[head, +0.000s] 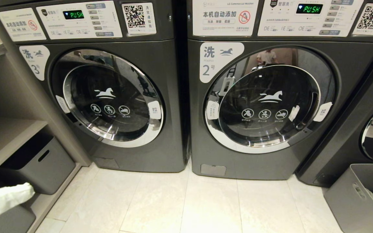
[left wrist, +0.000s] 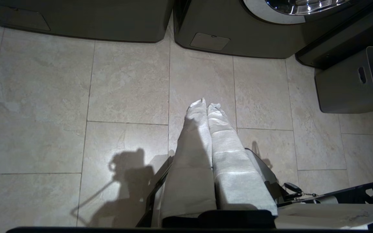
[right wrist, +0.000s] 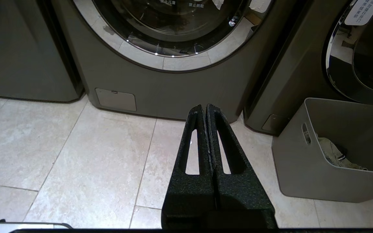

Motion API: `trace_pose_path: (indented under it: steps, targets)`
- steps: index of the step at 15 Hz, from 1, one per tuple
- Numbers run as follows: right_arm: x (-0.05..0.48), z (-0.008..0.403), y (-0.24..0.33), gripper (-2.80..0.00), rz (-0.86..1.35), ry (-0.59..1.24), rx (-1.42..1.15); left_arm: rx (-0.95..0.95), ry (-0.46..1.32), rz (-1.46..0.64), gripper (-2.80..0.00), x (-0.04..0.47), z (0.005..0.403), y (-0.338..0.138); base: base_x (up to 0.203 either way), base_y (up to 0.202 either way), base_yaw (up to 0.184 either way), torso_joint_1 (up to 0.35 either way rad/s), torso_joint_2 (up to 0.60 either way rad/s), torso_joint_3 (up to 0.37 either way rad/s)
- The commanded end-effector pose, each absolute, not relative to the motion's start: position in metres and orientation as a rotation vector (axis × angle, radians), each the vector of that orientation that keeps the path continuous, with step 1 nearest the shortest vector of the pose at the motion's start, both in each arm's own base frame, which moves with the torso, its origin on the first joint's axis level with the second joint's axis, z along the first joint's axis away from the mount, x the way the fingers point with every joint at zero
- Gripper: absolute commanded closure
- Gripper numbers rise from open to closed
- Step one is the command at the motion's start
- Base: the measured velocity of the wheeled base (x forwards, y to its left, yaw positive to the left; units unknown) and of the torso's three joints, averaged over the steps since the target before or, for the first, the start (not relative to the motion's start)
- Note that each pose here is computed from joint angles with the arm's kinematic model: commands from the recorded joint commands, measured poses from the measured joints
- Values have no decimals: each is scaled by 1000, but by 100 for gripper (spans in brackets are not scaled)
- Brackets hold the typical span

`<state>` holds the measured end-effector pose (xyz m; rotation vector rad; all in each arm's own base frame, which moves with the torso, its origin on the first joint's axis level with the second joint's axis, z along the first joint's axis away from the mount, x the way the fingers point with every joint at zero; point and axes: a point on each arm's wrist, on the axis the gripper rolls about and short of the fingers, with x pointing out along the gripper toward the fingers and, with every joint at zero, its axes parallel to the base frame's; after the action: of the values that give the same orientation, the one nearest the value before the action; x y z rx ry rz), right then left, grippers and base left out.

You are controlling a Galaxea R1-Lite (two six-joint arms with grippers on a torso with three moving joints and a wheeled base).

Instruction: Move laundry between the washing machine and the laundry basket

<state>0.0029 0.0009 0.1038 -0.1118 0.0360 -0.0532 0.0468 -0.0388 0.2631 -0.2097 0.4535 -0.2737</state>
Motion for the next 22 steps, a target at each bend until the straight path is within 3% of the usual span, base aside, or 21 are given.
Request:
trace_pose_path:
  steps: [1, 4, 11, 22]
  targets:
    - [4, 92, 1, 0, -35, 75, -111, -211, 456, -271, 0, 45, 263, -37, 0, 0, 0, 0, 0, 0]
    - [-1, 92, 1, 0, 107, 19, -125, -211, 456, -271, 0, 46, 264, -37, 0, 0, 0, 0, 0, 0]
    - [-23, 94, 1, 0, 35, -258, -113, -191, 482, -269, 0, 52, 263, -45, 0, 0, 0, 0, 0, 0]
    - [-23, 95, 1, 0, 35, -258, -111, -188, 562, -185, 0, 59, 236, -47, 0, 0, 0, 0, 0, 0]
